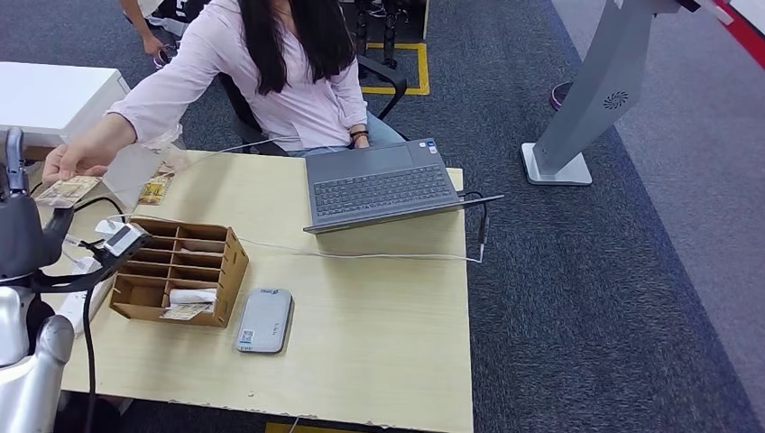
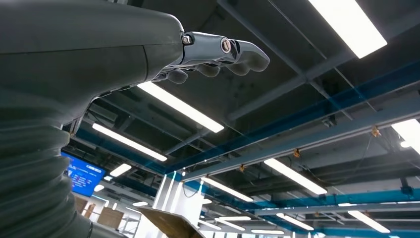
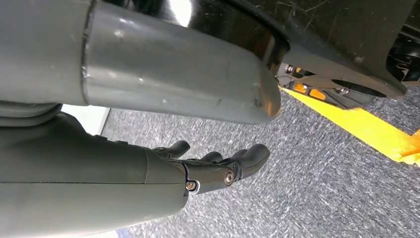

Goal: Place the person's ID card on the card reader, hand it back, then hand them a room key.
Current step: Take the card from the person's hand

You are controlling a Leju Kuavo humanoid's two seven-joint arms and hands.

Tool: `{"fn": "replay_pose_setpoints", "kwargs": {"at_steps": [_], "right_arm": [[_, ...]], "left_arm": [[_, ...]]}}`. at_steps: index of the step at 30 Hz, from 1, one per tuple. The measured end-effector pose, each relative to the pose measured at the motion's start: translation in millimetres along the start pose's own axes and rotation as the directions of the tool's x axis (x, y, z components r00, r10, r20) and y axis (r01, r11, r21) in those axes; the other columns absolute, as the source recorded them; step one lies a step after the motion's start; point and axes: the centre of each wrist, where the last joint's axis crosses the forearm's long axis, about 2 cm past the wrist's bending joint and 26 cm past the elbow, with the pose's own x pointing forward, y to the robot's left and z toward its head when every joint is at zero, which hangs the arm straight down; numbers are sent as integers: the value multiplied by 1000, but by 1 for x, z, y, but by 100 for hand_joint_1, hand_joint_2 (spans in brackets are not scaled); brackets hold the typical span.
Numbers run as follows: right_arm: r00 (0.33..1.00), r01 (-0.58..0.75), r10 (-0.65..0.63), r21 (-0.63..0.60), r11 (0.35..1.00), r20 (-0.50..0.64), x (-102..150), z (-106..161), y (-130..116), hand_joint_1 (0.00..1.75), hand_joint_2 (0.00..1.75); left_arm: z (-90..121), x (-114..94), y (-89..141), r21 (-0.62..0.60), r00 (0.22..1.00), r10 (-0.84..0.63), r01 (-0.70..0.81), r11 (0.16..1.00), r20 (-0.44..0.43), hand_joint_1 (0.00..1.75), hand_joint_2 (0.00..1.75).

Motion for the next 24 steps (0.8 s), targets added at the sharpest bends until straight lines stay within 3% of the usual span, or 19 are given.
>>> {"fn": "replay_pose_setpoints", "kwargs": {"at_steps": [10, 14, 24], "right_arm": [[1000, -29, 29, -5, 1000, -7, 0, -1, -3, 0, 0], [999, -35, 35, -8, 999, -18, -1, -1, -5, 0, 0], [999, -41, 41, -12, 999, -21, -2, -1, -7, 0, 0]], "left_arm": [[-13, 0, -6, 2, 1000, -7, 7, 1000, 20, 0, 175], [-16, 4, -8, -6, 1000, -2, 2, 1000, 30, 175, 175], [-15, 16, -15, -36, 998, 23, -21, 999, 56, 175, 175]]}}
